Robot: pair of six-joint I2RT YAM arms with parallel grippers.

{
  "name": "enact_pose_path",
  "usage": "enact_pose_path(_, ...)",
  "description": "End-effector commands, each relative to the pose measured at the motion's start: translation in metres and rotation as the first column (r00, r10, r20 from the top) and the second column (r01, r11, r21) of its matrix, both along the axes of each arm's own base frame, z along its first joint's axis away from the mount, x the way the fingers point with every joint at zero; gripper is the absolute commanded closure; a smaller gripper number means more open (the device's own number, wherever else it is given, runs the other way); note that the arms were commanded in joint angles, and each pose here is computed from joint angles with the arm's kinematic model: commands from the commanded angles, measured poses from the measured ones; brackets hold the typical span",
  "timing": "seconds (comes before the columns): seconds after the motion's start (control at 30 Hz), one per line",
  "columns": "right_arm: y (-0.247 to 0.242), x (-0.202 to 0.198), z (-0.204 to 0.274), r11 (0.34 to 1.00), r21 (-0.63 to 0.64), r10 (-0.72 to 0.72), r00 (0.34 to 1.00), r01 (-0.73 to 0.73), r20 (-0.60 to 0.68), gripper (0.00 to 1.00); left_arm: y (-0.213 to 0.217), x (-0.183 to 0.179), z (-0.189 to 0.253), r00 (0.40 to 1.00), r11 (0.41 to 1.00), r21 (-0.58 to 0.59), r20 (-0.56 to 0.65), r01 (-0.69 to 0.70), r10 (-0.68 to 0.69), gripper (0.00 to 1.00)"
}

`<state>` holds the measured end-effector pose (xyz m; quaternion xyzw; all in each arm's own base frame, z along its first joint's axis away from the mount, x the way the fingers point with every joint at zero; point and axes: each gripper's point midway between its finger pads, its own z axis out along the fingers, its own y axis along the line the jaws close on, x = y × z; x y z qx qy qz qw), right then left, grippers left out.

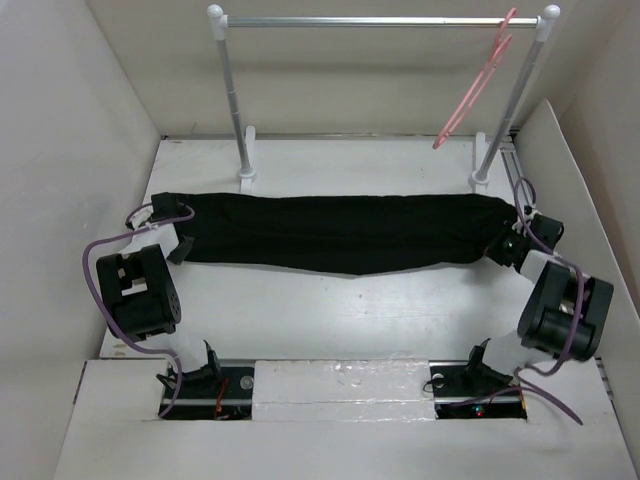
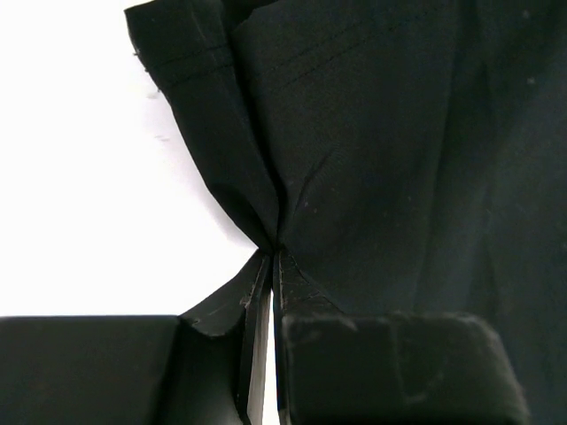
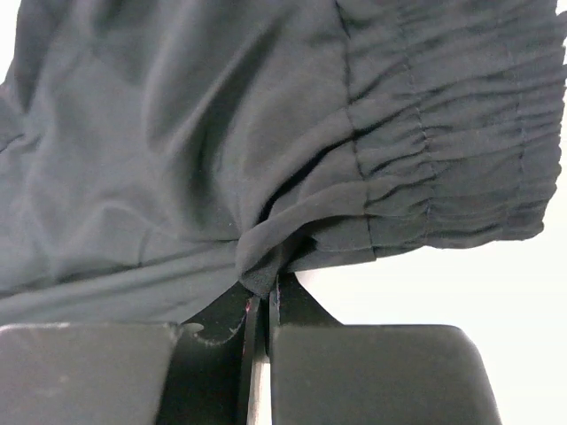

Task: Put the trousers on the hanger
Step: Fold the trousers

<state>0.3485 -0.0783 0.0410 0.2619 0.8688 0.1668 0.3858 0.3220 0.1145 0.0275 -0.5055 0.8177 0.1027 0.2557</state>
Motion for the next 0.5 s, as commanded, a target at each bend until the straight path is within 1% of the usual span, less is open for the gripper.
enact_pose_path(0.0,-0.017,-0.051,-0.003,0.994,-0.101,-0.054,0.993,0.043,-0.104,1.00,0.021,-0.028,0.008,0.995,0.993,0.120,-0.098,-0.019,0.031,1.00)
enact_pose_path(0.03,-0.026,-0.060,0.006,0.990,-0.120,-0.087,0.993,0.077,-0.082,1.00,0.025,-0.035,0.011,0.992,0.989,0.147,-0.116,-0.022,0.040,1.00)
enact_pose_path(0.07,-0.024,-0.082,0.001,0.991,-0.114,-0.082,0.989,0.068,-0.121,1.00,0.027,-0.048,0.009,0.989,0.987,0.157,-0.142,-0.028,0.051,1.00)
enact_pose_path(0.13,-0.020,-0.094,-0.004,0.992,-0.103,-0.082,0.987,0.067,-0.141,1.00,0.026,-0.059,0.007,0.984,0.987,0.159,-0.170,-0.027,0.054,1.00)
enact_pose_path(0.17,-0.020,-0.105,-0.002,0.992,-0.103,-0.095,0.984,0.079,-0.154,1.00,0.025,-0.062,0.012,0.985,0.986,0.161,-0.160,-0.036,0.062,1.00)
enact_pose_path(0.23,-0.014,-0.121,-0.006,0.993,-0.094,-0.084,0.982,0.069,-0.171,1.00,0.023,-0.080,0.013,0.976,0.985,0.164,-0.198,-0.057,0.089,1.00)
enact_pose_path(0.3,-0.012,-0.136,0.000,0.991,-0.106,-0.101,0.981,0.084,-0.168,1.00,0.019,-0.081,0.021,0.981,0.986,0.152,-0.166,-0.070,0.095,1.00)
enact_pose_path(0.33,-0.010,-0.139,0.001,0.991,-0.110,-0.099,0.981,0.081,-0.167,0.93,0.019,-0.086,0.026,0.981,0.985,0.153,-0.162,-0.083,0.108,1.00)
enact_pose_path(0.37,-0.012,-0.142,0.005,0.989,-0.119,-0.110,0.981,0.092,-0.159,0.71,0.019,-0.084,0.029,0.983,0.984,0.156,-0.146,-0.091,0.114,1.00)
enact_pose_path(0.4,-0.010,-0.142,0.009,0.989,-0.120,-0.106,0.983,0.088,-0.149,0.29,0.021,-0.083,0.031,0.984,0.984,0.155,-0.138,-0.090,0.111,1.00)
enact_pose_path(0.43,-0.007,-0.140,0.011,0.992,-0.112,-0.084,0.984,0.067,-0.156,0.14,0.019,-0.081,0.033,0.986,0.986,0.143,-0.130,-0.089,0.108,1.00)
enact_pose_path(0.47,-0.008,-0.135,0.019,0.993,-0.103,-0.073,0.986,0.058,-0.148,0.04,0.019,-0.080,0.034,0.986,0.987,0.137,-0.129,-0.087,0.105,1.00)
